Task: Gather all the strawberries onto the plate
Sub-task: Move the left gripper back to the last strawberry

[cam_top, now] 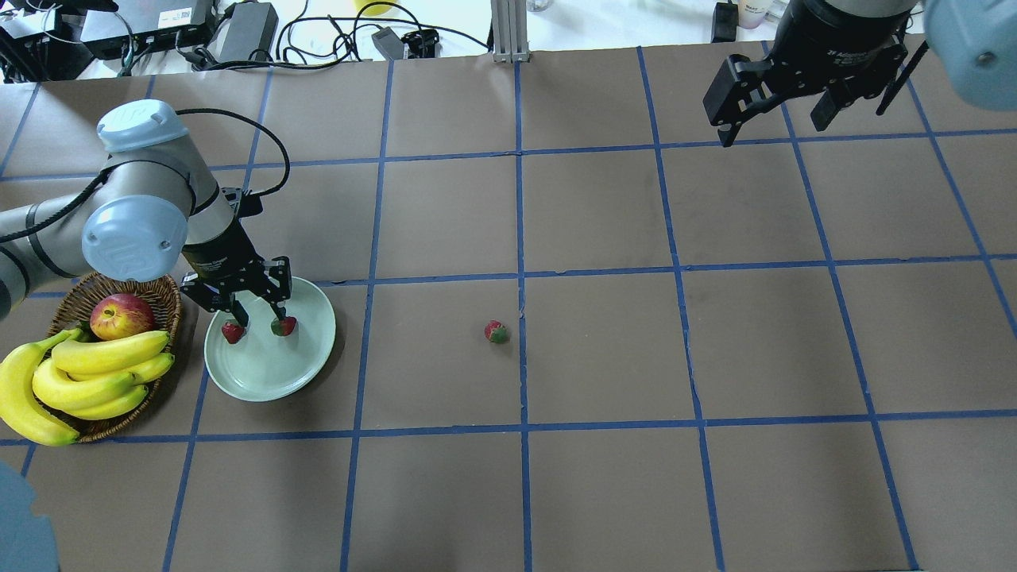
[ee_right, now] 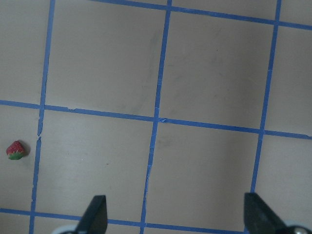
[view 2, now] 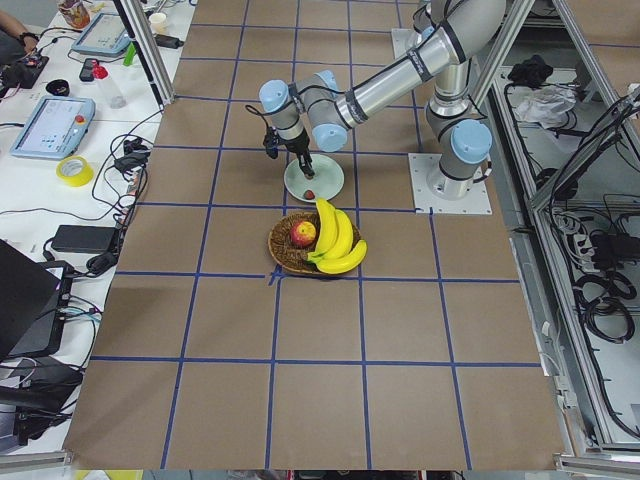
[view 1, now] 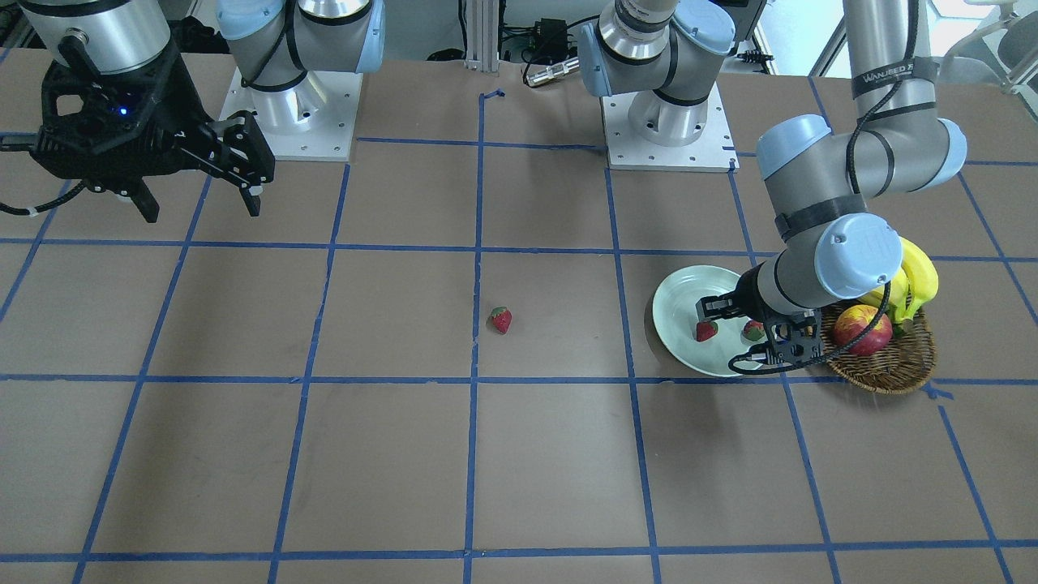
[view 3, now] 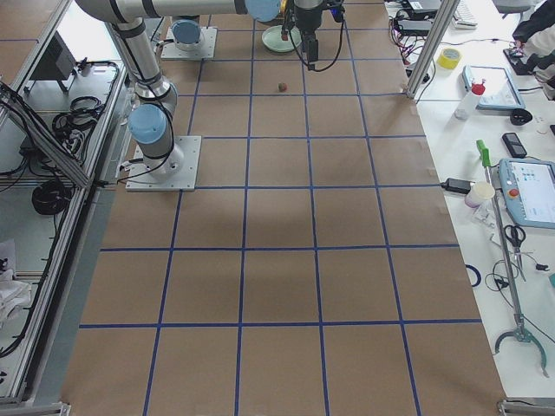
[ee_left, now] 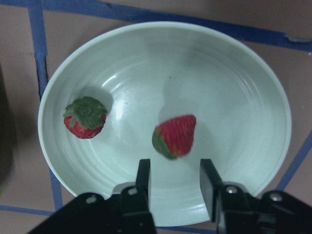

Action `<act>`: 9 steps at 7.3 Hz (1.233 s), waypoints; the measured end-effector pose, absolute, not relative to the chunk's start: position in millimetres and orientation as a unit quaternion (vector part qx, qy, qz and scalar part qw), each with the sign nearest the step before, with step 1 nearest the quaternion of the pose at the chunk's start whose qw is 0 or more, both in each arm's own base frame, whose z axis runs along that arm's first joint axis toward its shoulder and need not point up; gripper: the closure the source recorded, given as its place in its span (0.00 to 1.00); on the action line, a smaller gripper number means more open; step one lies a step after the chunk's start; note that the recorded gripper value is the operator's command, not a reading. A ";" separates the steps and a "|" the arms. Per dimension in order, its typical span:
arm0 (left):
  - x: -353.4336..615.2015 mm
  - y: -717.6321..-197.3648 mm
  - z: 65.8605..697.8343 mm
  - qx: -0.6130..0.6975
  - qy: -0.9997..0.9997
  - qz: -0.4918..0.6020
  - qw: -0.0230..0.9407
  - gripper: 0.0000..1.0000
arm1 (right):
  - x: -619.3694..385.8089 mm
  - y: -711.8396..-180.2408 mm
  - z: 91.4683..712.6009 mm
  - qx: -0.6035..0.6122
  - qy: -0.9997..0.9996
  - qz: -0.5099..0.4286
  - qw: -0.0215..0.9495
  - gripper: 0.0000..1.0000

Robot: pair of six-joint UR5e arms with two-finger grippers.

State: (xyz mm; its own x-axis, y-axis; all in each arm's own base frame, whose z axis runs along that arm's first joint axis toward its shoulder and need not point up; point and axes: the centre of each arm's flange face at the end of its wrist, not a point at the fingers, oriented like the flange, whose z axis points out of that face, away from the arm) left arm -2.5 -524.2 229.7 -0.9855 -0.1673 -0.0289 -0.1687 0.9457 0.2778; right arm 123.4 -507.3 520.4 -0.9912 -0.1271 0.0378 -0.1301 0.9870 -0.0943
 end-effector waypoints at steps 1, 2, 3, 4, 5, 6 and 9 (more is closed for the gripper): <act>-11.0 -528.2 238.2 -0.082 0.988 0.130 0.000 0.00 | 123.4 -507.3 520.4 0.064 -0.997 0.048 0.016 0.00; -32.5 -533.0 250.2 -0.074 0.991 0.114 -0.007 0.00 | 123.5 -507.3 520.4 0.065 -0.997 0.048 0.016 0.00; -66.5 -535.5 262.6 -0.071 0.992 0.099 -0.017 0.00 | 123.5 -507.3 520.4 0.065 -0.997 0.048 0.015 0.00; -108.4 -532.2 269.9 -0.080 0.992 0.091 -0.019 0.00 | 123.5 -507.3 520.4 0.065 -0.997 0.048 0.015 0.00; -150.3 -525.1 270.3 -0.092 0.992 0.087 -0.015 0.00 | 123.5 -507.3 520.4 0.065 -0.997 0.048 0.015 0.00; -183.9 -519.3 266.6 -0.105 0.991 0.079 -0.018 0.00 | 123.5 -507.3 520.3 0.065 -0.997 0.048 0.016 0.00; -249.6 -509.3 246.8 -0.163 0.979 0.075 -0.097 0.00 | 123.4 -507.3 520.3 0.065 -0.997 0.048 0.016 0.00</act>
